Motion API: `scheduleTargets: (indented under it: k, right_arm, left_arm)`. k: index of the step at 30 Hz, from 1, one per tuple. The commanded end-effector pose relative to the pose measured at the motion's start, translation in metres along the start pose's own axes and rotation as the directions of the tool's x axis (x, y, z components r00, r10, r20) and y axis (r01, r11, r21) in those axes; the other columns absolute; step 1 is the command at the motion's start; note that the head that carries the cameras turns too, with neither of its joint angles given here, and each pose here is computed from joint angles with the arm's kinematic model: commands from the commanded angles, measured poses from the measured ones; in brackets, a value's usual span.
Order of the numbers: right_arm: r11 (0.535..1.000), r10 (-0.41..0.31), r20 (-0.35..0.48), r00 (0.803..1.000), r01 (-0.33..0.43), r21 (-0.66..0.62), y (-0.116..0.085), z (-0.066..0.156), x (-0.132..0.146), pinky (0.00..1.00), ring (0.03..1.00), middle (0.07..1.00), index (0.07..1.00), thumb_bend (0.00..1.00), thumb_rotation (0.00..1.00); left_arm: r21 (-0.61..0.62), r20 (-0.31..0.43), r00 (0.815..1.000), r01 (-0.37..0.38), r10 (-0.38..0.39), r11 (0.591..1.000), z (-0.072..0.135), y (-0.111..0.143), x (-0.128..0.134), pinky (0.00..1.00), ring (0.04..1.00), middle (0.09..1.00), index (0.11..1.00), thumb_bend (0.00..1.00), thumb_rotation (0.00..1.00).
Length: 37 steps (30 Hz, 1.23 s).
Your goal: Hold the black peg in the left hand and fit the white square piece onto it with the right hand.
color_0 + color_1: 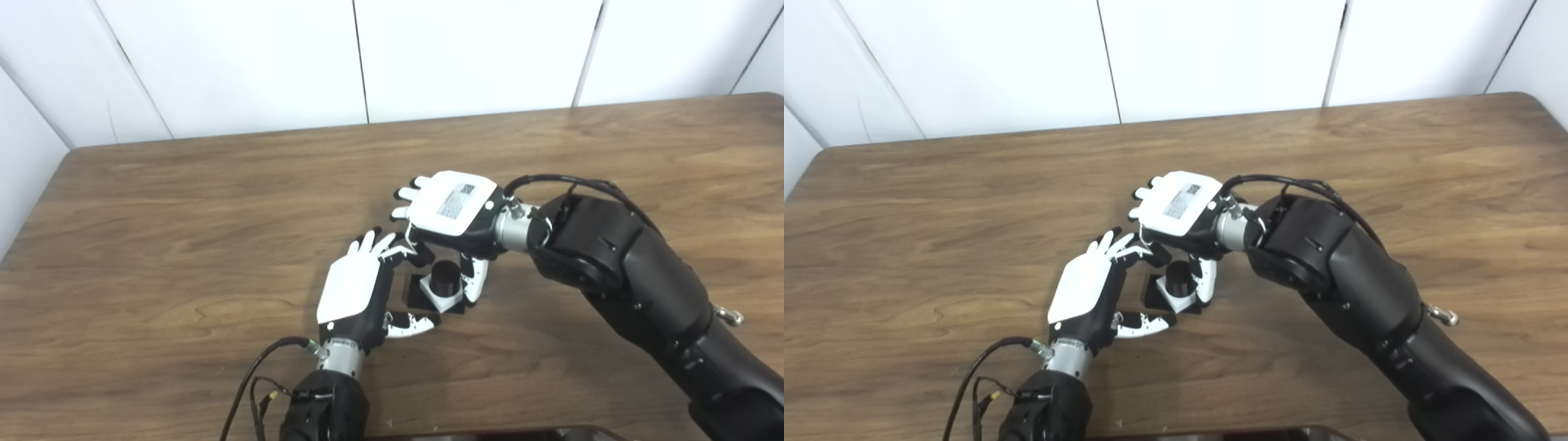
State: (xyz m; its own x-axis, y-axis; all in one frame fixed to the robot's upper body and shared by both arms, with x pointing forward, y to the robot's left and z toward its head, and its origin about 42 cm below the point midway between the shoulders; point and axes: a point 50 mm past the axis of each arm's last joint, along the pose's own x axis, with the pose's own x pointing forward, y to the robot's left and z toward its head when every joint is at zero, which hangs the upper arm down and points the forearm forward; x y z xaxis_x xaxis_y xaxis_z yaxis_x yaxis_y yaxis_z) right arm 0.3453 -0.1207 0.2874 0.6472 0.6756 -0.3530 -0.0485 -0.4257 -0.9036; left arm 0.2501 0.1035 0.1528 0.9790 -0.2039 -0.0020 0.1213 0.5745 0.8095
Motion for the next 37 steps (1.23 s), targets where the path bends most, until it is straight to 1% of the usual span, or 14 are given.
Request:
scheduleTargets:
  k: [1, 5, 6, 8, 11, 15, 16, 23, 27, 30, 31, 35, 37]
  right_arm:
    - [0.996, -0.082, -0.020, 0.996, 0.082, -0.029, -0.023, -0.008, -0.004, 1.00, 1.000, 0.929, 0.575, 1.00, 0.27]
    - [0.996, -0.081, -0.020, 0.996, 0.081, -0.025, -0.023, -0.008, -0.006, 1.00, 1.000, 0.933, 0.592, 1.00, 0.27]
    - [0.997, -0.079, -0.020, 0.997, 0.079, -0.026, -0.024, -0.008, -0.006, 1.00, 1.000, 0.938, 0.623, 1.00, 0.28]
    - [0.997, -0.077, -0.022, 0.997, 0.077, -0.028, -0.025, -0.008, -0.006, 1.00, 1.000, 0.942, 0.643, 1.00, 0.30]
    - [0.996, -0.083, -0.024, 0.996, 0.082, -0.029, -0.026, -0.009, -0.006, 1.00, 1.000, 0.940, 0.648, 1.00, 0.29]
    - [0.996, -0.092, -0.031, 0.995, 0.091, -0.025, -0.027, -0.011, -0.006, 1.00, 1.000, 0.937, 0.646, 1.00, 0.27]
    - [0.995, -0.093, -0.033, 0.995, 0.093, -0.023, -0.028, -0.012, -0.006, 1.00, 1.000, 0.939, 0.634, 1.00, 0.27]
    - [0.994, -0.112, -0.044, 0.993, 0.112, -0.012, -0.031, -0.016, -0.010, 1.00, 1.000, 0.943, 0.623, 1.00, 0.31]
    - [0.992, -0.124, -0.060, 0.990, 0.124, -0.004, -0.033, -0.022, -0.014, 1.00, 1.000, 0.944, 0.619, 1.00, 0.33]
    - [0.993, -0.120, -0.071, 0.990, 0.120, -0.007, -0.034, -0.025, -0.017, 1.00, 1.000, 0.947, 0.604, 1.00, 0.34]
    - [0.993, -0.119, -0.074, 0.990, 0.119, -0.009, -0.034, -0.026, -0.018, 1.00, 1.000, 0.948, 0.592, 1.00, 0.35]
    - [0.993, -0.115, -0.086, 0.990, 0.115, 0.002, -0.036, -0.029, -0.021, 1.00, 1.000, 0.951, 0.565, 1.00, 0.37]
    - [0.993, -0.118, -0.092, 0.989, 0.120, 0.013, -0.037, -0.031, -0.023, 1.00, 1.000, 0.952, 0.589, 1.00, 0.38]
  left_arm:
    - [0.008, 0.039, 0.997, -0.060, 0.060, 0.998, 0.009, 0.010, 0.006, 1.00, 1.000, 0.934, 0.687, 0.87, 0.21]
    - [0.011, 0.039, 0.997, -0.061, 0.061, 0.998, 0.010, 0.010, 0.006, 1.00, 1.000, 0.940, 0.695, 0.88, 0.22]
    - [0.012, 0.039, 0.997, -0.062, 0.061, 0.998, 0.010, 0.011, 0.006, 1.00, 1.000, 0.942, 0.695, 0.88, 0.22]
    - [0.013, 0.039, 0.997, -0.063, 0.062, 0.998, 0.010, 0.011, 0.006, 1.00, 1.000, 0.944, 0.695, 0.88, 0.23]
    - [0.015, 0.035, 0.997, -0.064, 0.063, 0.998, 0.011, 0.011, 0.006, 1.00, 1.000, 0.947, 0.694, 0.88, 0.23]
    - [0.018, 0.032, 0.997, -0.066, 0.065, 0.998, 0.010, 0.011, 0.005, 1.00, 1.000, 0.951, 0.693, 0.88, 0.23]
    - [0.019, 0.031, 0.997, -0.066, 0.065, 0.998, 0.010, 0.011, 0.005, 1.00, 1.000, 0.951, 0.692, 0.88, 0.23]
    - [0.014, 0.029, 0.997, -0.077, 0.077, 0.997, 0.008, 0.016, 0.004, 1.00, 1.000, 0.950, 0.695, 0.88, 0.24]
    - [0.019, 0.021, 0.997, -0.079, 0.079, 0.997, 0.007, 0.022, 0.002, 1.00, 1.000, 0.947, 0.694, 0.90, 0.26]
    - [0.029, 0.012, 0.997, -0.072, 0.072, 0.997, 0.007, 0.027, 0.001, 1.00, 1.000, 0.951, 0.700, 0.91, 0.29]
    - [0.032, 0.008, 0.997, -0.071, 0.071, 0.997, 0.007, 0.029, 0.000, 1.00, 1.000, 0.952, 0.701, 0.93, 0.30]
    - [0.081, -0.003, 0.997, -0.083, 0.083, 0.993, 0.007, 0.036, -0.002, 1.00, 1.000, 0.951, 0.697, 0.96, 0.32]
    - [0.106, -0.007, 0.995, -0.098, 0.100, 0.990, 0.007, 0.041, -0.003, 0.97, 0.988, 0.938, 0.686, 0.98, 0.33]
